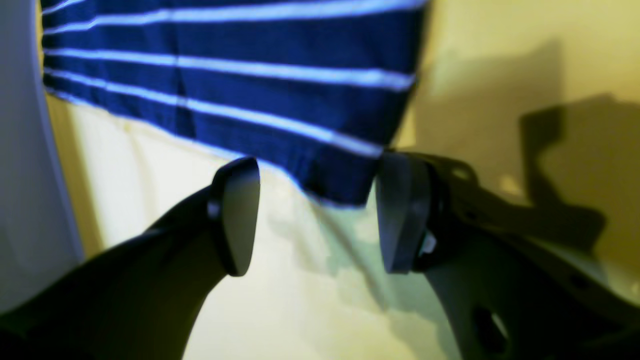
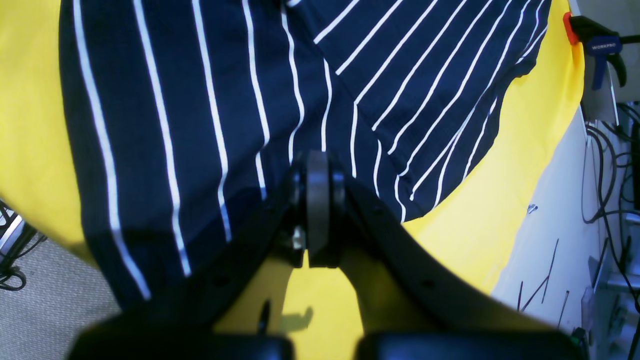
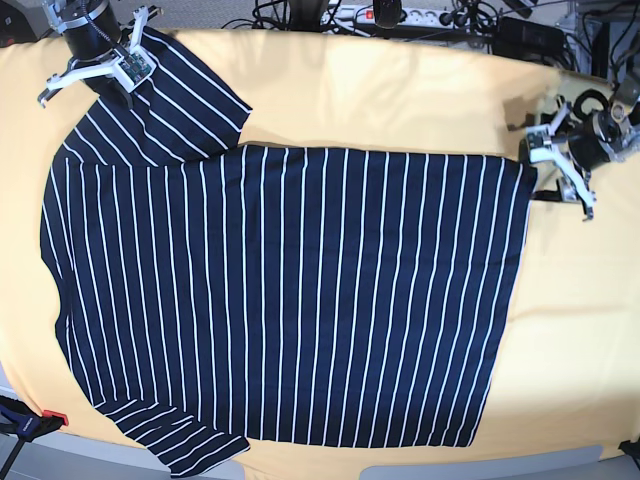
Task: Fold the T-shirt properly
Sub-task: 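Move right gripper to the shoulder seam and left gripper to the hem corner, then close both grippers on the shirt edges, then lift the shirt edges with both grippers and pull them apart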
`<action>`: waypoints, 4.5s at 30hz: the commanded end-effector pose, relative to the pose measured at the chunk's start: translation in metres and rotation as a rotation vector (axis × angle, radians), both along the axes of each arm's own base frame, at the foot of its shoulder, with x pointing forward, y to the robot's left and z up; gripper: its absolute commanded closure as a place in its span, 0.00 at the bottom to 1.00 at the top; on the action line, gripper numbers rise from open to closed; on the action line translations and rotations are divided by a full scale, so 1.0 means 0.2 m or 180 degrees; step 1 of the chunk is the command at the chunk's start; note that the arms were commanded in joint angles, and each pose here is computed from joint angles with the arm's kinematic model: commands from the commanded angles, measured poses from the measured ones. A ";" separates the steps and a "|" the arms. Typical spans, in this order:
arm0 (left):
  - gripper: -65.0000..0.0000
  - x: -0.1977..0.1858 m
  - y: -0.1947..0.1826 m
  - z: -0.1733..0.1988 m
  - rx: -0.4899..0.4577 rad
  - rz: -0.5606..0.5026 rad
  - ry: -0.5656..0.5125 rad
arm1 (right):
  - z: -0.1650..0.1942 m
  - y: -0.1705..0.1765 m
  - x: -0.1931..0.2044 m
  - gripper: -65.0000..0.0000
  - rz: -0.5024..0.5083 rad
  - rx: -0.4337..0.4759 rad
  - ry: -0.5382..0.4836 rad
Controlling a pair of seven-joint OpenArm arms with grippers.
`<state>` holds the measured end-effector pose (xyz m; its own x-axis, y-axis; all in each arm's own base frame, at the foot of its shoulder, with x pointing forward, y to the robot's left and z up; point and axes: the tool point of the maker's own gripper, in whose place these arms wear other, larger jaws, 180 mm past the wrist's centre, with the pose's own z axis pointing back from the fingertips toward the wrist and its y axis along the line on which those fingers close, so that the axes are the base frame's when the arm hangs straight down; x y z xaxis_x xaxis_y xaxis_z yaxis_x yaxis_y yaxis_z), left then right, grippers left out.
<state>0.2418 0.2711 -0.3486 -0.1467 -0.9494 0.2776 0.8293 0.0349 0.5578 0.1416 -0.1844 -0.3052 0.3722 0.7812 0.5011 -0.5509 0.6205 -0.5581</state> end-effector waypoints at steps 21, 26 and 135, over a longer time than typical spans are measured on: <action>1.00 0.15 -0.04 0.01 0.0103 -0.0072 -0.0174 | -0.05 0.22 -0.13 0.49 0.0334 0.0732 0.0548; 1.00 0.18 -0.03 0.03 0.0095 0.0000 -0.0268 | -0.10 0.20 -0.16 0.49 0.0282 0.0767 0.0659; 1.00 0.11 -0.05 0.16 0.0163 -0.0303 0.0008 | -0.15 -0.05 -0.17 1.00 -0.0037 -0.0120 0.0716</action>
